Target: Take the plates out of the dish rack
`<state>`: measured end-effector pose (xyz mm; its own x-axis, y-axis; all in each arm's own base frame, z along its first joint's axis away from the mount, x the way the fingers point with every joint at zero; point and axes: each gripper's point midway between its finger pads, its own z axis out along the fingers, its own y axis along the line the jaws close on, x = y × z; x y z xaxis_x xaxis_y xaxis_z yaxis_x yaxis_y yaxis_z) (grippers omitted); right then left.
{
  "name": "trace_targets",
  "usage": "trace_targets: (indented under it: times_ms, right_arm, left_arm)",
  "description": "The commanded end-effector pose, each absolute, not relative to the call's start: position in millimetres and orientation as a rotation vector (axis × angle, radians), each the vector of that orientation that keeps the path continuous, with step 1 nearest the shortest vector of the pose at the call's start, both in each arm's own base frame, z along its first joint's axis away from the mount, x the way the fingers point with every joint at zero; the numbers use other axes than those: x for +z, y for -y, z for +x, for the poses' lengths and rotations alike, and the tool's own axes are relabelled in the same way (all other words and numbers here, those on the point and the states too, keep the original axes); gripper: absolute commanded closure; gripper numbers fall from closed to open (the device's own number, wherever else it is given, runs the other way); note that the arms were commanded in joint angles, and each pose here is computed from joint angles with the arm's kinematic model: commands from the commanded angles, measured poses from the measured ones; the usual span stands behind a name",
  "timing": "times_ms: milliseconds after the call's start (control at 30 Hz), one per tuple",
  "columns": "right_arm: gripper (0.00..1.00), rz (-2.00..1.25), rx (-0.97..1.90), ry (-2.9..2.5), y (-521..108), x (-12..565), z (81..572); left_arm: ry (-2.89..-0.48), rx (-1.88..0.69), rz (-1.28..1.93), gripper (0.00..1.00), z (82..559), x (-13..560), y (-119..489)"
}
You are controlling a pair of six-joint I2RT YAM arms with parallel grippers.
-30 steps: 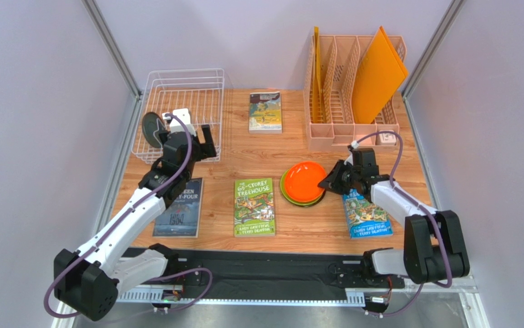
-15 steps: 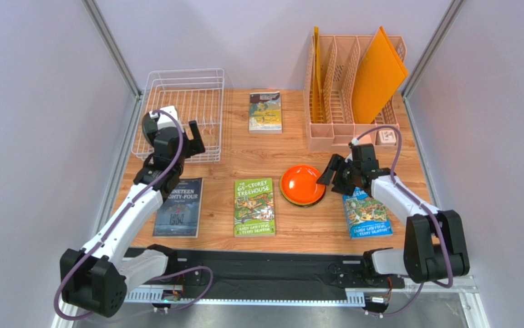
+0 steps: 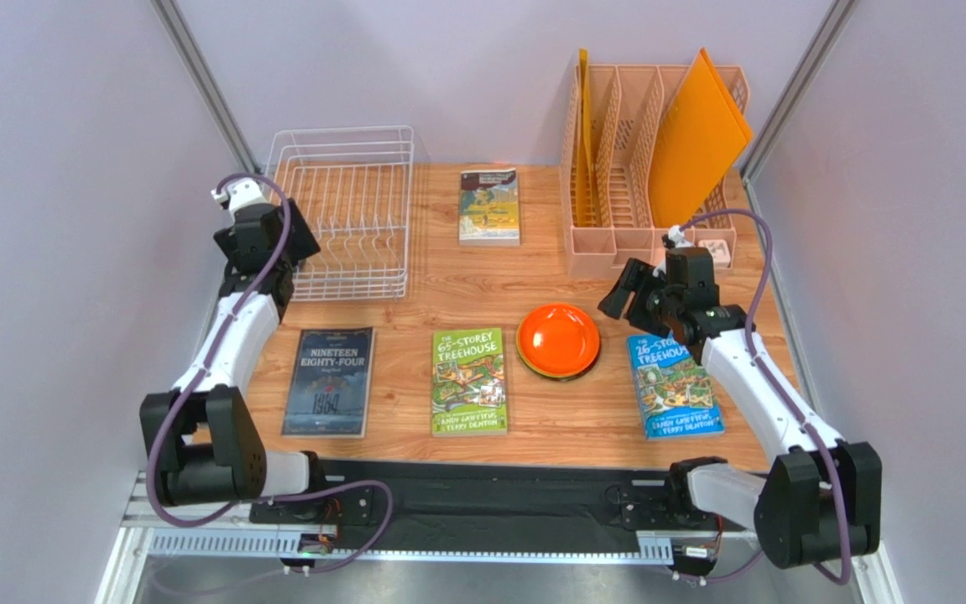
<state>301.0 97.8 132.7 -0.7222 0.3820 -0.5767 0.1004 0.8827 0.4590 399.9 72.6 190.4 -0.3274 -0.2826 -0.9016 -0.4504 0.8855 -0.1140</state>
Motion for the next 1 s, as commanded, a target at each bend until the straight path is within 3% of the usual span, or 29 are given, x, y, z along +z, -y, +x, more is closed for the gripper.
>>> trace_targets:
  times_ms: [0, 333, 700, 900, 967]
  right_arm:
    - [0.3, 0.313, 0.535, -2.333, -102.7, 139.1, 321.6]
    - [0.3, 0.295, 0.57, -2.378, -113.8, 120.7, 343.9]
    - [0.31, 0.314, 0.609, -2.458, -123.0, 89.3, 354.7]
    - [0.32, 0.306, 0.635, -2.485, -127.8, 80.4, 356.6]
    - [0.32, 0.304, 0.634, -2.495, -128.2, 77.3, 357.7]
  left_arm:
    - [-1.897, 0.149, -0.553, 0.03, 424.6, 195.2, -92.1]
    - [-1.87, 0.153, -0.594, 0.08, 462.5, 176.2, -132.0]
    - [-1.876, 0.04, -0.566, 0.39, 490.2, 158.0, -128.7]
    - [-1.904, 0.07, -0.59, 0.41, 493.1, 138.7, -134.5]
    - [-1.898, 0.073, -0.587, 0.5, 495.8, 135.8, -135.7]
